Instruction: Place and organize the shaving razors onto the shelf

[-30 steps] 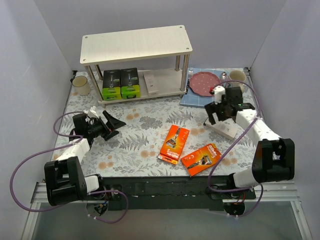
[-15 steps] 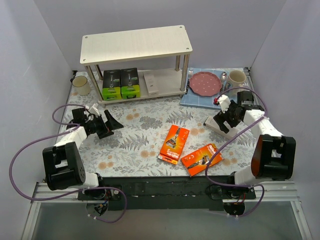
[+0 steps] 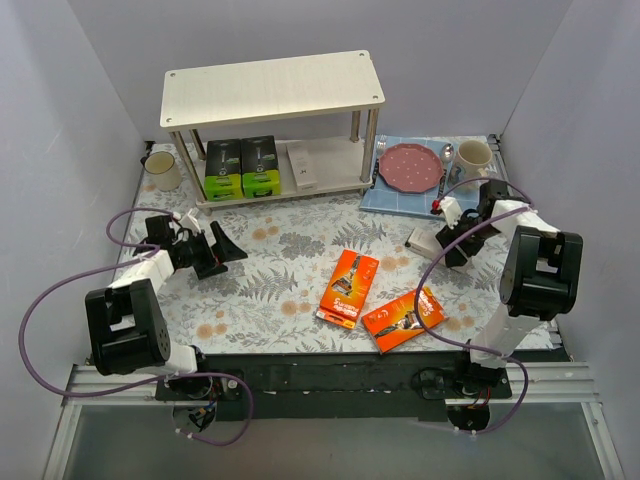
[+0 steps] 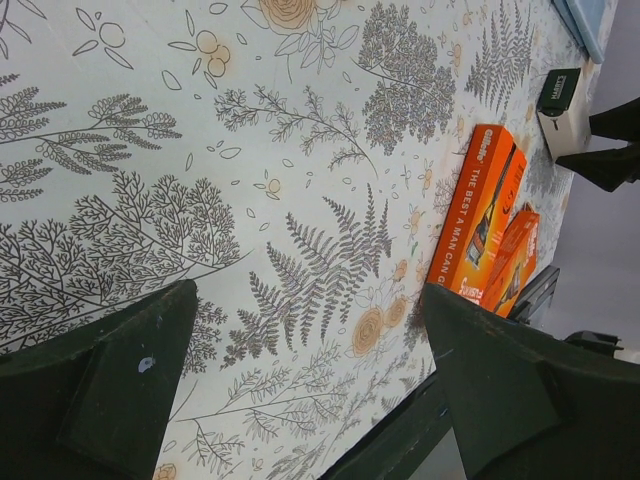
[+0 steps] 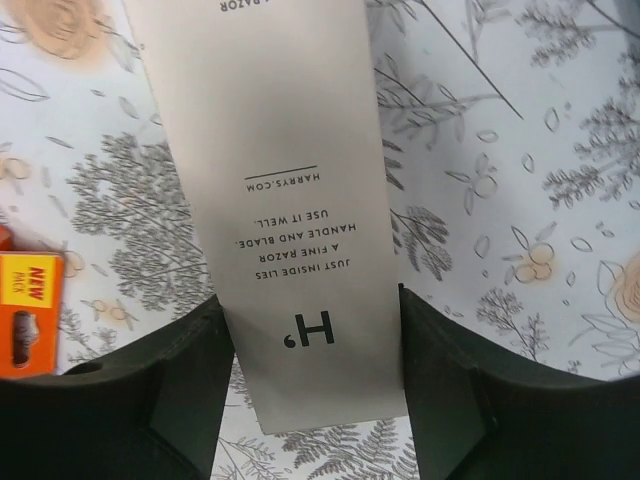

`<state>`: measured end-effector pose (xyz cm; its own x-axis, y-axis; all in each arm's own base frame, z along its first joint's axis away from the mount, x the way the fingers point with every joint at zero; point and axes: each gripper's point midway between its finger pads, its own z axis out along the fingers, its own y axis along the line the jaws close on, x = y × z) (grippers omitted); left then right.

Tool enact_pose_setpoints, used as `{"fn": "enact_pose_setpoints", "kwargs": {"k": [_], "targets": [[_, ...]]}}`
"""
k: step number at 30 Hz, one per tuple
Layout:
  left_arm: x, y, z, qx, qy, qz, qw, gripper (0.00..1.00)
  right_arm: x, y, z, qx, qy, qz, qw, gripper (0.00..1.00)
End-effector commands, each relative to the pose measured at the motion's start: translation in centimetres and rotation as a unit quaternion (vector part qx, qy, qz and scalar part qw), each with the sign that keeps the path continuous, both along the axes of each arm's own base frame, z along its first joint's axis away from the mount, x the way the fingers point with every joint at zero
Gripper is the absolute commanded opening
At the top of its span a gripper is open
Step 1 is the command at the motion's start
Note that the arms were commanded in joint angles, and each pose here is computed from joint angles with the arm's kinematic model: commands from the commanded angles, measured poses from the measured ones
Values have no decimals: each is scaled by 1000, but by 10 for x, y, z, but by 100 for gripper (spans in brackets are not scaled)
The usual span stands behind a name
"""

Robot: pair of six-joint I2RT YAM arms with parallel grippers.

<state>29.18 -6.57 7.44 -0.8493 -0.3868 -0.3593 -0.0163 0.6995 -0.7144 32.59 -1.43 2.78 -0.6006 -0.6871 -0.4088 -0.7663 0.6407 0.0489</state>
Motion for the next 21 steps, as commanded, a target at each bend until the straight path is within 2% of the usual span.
{"fn": "enact_pose_setpoints", "kwargs": {"k": [1, 5, 7, 8, 11, 17, 21], "targets": [[15, 2, 14, -4, -28, 2, 1000, 95, -3, 38, 38, 50, -33, 61, 996, 64], [17, 1, 16, -10, -28, 1, 1000, 95, 3, 103, 89, 109, -46, 27, 993, 61], [16, 0, 16, -14, -29, 4, 999, 95, 23, 135, 120, 118, -101, 5, 988, 61], [16, 0, 17, -16, -30, 4, 999, 95, 25, 146, 128, 136, -99, -44, 985, 61], [14, -1, 18, -17, -34, 6, 999, 95, 41, 183, 159, 166, -154, -60, 972, 60], [12, -2, 24, -18, -34, 5, 999, 95, 65, 238, 181, 242, -161, -150, 945, 60], [15, 0, 28, -12, -45, 3, 999, 95, 89, 259, 164, 253, -139, -237, 928, 57]]}}
